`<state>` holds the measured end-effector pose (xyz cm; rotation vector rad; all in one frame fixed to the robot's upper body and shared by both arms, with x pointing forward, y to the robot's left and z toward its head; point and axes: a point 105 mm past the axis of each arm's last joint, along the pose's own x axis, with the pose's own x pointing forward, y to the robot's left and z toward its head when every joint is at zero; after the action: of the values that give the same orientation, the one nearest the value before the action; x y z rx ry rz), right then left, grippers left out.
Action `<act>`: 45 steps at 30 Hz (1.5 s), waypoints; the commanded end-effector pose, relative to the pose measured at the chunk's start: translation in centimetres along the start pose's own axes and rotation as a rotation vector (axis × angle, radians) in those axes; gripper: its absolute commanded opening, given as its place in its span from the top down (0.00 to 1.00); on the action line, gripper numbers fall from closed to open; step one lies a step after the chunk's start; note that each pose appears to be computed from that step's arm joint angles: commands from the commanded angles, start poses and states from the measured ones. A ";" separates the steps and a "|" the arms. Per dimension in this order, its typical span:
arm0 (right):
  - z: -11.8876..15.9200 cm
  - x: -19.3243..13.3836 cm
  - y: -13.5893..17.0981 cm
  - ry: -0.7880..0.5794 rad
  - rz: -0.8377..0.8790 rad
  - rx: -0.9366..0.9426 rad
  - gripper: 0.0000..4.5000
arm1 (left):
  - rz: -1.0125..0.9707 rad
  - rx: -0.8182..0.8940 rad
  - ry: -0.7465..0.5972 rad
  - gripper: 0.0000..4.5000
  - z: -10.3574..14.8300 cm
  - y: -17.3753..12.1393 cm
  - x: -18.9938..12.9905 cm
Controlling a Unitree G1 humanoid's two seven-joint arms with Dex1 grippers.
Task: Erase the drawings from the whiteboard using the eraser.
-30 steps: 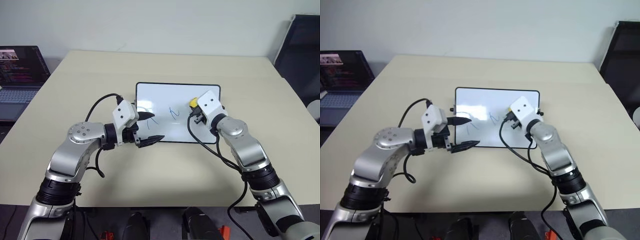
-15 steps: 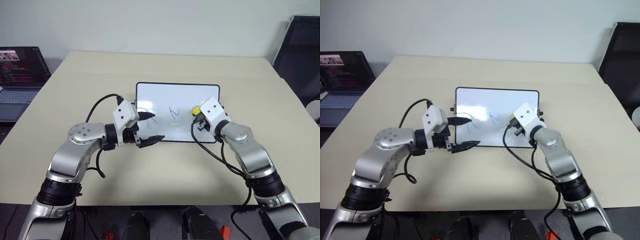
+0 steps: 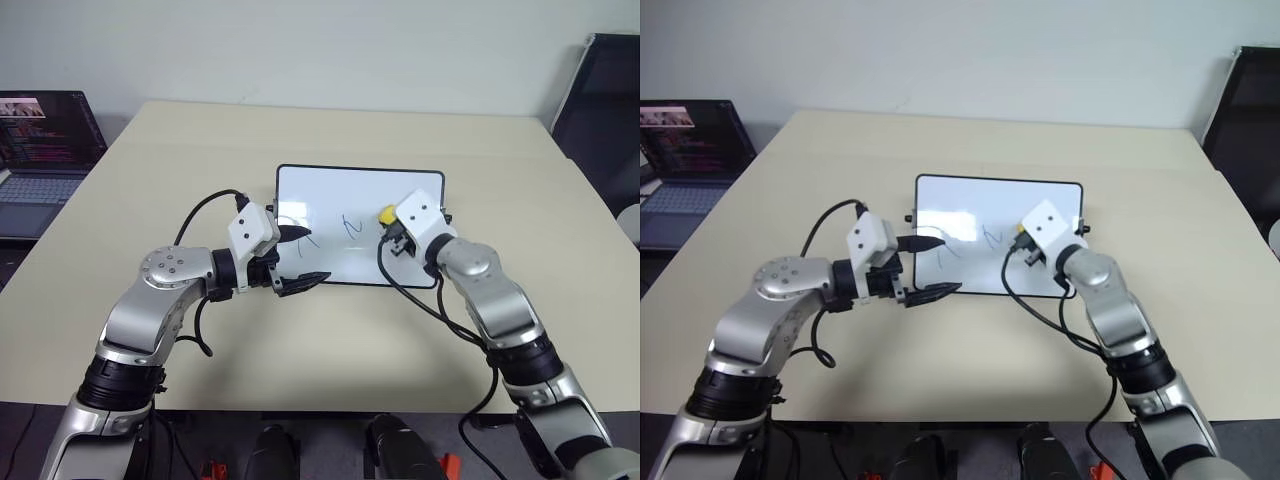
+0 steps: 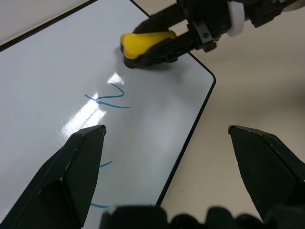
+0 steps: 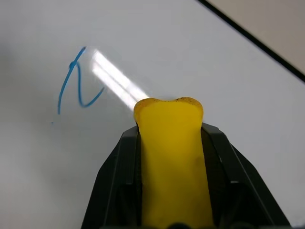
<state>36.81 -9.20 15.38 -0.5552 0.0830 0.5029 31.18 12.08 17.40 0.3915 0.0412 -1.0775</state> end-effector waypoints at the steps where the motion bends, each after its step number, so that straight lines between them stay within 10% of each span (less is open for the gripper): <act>1: -0.6 -0.8 0.0 0.025 -0.001 0.007 0.72 | 0.027 0.036 -0.024 0.00 0.8 0.3 -0.3; 17: 3.9 -6.1 1.9 -0.367 0.111 0.108 0.72 | 0.364 -0.063 -0.007 0.00 -1.7 2.1 -4.7; 45: 1.9 -6.1 4.8 -0.299 0.309 0.039 0.72 | 0.443 -0.081 0.048 0.00 -2.7 1.3 -7.2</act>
<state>29.40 -7.65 15.08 -0.4019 -0.0611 0.8621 29.57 19.86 15.48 0.3024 0.0819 -0.6165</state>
